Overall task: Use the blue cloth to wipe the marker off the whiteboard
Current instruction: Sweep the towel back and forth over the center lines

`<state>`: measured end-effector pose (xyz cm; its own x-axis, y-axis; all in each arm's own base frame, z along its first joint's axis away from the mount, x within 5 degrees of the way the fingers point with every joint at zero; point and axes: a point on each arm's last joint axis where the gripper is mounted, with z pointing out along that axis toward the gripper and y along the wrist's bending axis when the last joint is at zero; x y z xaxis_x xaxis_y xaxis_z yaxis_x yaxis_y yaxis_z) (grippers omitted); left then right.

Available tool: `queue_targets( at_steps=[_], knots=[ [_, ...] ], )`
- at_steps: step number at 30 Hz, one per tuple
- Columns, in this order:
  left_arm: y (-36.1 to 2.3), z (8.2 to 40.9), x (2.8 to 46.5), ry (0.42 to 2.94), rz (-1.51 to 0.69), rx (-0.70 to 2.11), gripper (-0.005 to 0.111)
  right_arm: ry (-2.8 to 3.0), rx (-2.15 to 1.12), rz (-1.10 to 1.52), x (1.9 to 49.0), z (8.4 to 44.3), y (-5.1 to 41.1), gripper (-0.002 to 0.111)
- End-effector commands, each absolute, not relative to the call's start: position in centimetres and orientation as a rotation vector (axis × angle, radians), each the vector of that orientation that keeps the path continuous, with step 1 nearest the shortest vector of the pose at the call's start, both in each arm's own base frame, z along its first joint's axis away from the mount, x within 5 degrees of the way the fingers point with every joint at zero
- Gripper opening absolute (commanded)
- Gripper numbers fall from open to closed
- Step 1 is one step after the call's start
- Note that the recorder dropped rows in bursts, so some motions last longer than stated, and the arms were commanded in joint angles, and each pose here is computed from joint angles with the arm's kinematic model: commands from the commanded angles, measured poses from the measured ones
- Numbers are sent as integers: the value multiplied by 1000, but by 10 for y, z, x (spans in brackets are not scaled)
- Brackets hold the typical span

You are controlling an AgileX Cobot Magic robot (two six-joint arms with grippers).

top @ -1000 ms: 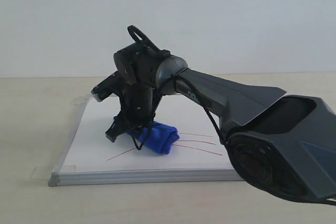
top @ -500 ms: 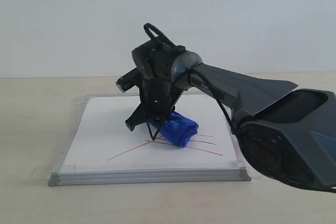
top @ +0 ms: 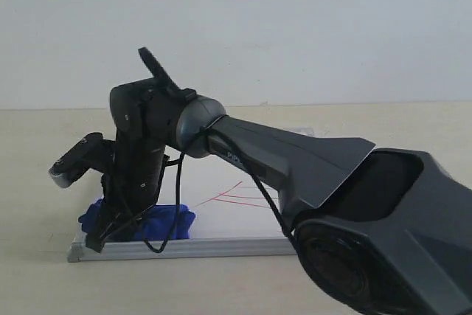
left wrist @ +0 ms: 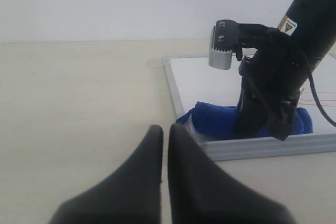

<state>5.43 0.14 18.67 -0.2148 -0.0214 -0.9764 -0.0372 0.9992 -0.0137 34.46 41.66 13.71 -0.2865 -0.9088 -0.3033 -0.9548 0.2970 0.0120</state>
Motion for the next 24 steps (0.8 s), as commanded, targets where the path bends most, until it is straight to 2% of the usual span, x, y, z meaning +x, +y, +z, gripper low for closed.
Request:
queue_targets(
  at_steps=[1,5,13,19,24],
  knots=[
    [2,185,54,1789,7,-56,4,2392,-1668,-69,354,122,402,0],
    [2,185,54,1789,7,-56,4,2376,-1584,-275,368,124,391,0],
    [2,185,54,1789,7,-56,4,2444,-1520,-293,380,120,374,0],
    [2,185,54,1789,7,-56,4,2530,-1493,-326,386,123,345,0],
    [2,185,54,1789,7,-56,4,2595,-1425,-182,379,129,351,0]
  ],
)
